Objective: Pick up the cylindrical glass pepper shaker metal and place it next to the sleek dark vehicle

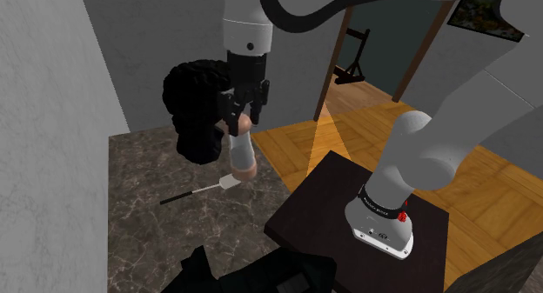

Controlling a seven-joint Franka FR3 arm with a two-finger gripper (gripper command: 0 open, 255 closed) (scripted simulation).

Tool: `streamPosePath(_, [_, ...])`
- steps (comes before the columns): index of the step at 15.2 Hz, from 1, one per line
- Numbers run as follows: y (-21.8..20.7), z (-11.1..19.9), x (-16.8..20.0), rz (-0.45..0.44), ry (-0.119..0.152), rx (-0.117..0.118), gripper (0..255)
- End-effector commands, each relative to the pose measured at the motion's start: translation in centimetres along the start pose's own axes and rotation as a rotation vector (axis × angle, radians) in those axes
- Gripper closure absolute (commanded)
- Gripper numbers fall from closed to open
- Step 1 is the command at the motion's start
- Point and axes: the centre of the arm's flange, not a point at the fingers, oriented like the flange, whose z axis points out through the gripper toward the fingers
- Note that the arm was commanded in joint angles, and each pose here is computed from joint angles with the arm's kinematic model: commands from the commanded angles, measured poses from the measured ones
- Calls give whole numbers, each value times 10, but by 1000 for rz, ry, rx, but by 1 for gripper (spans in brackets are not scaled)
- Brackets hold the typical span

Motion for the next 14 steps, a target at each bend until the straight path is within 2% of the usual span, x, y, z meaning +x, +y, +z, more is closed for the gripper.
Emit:
streamPosePath(1, [1,11,1,0,0,0,255])
streamPosePath(14, [6,79,7,0,0,0,255])
